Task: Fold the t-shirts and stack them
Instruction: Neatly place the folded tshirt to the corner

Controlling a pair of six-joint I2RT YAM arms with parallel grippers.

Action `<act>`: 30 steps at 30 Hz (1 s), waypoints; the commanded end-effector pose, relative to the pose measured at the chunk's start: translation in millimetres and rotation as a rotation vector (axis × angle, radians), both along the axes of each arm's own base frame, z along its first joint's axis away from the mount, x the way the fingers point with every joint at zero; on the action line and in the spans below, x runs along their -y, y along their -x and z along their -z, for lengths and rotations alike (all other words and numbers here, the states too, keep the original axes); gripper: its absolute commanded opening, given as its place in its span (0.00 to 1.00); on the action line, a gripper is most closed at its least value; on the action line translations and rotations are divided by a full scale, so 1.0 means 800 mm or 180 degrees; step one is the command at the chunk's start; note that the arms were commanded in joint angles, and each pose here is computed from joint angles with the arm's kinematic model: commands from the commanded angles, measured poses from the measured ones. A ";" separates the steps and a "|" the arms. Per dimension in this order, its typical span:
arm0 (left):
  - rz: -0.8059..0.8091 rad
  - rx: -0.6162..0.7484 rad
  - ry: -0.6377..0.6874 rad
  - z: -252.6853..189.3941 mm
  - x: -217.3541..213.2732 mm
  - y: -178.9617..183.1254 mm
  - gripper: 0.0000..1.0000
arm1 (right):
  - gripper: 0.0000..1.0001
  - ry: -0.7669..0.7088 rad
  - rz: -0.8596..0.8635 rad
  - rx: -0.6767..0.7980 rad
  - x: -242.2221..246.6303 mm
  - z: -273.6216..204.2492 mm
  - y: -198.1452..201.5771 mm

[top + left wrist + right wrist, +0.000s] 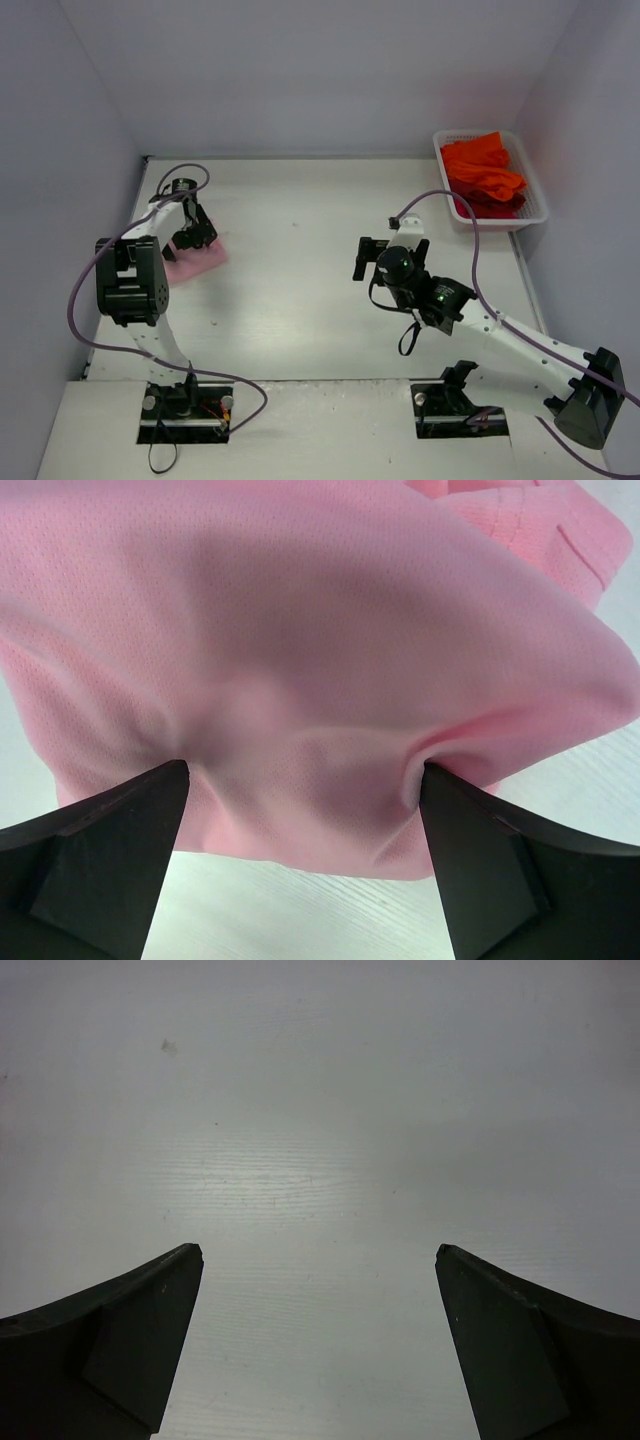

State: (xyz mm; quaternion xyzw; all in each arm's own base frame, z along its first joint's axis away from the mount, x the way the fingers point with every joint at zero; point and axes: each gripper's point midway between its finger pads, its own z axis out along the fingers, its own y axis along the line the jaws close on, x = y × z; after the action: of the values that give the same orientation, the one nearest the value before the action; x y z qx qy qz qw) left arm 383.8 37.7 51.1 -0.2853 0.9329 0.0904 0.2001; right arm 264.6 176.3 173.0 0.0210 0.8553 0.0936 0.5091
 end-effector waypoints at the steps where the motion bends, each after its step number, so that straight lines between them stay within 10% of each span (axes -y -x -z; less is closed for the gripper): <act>1: 0.0000 0.0006 -0.0193 -0.015 -0.020 -0.006 0.94 | 1.00 -0.0148 0.0048 0.0200 0.000 -0.037 -0.011; 30: 0.0106 -0.0354 -0.0675 -0.007 -0.053 -0.016 0.94 | 1.00 -0.0205 0.0108 0.0201 0.005 -0.044 -0.009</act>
State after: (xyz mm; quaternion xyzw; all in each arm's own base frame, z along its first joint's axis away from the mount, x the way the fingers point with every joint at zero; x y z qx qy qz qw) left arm 396.7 70.2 43.8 -0.2530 0.9345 0.1781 0.1758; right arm 261.7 171.5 177.6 0.0209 0.8558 0.0967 0.5077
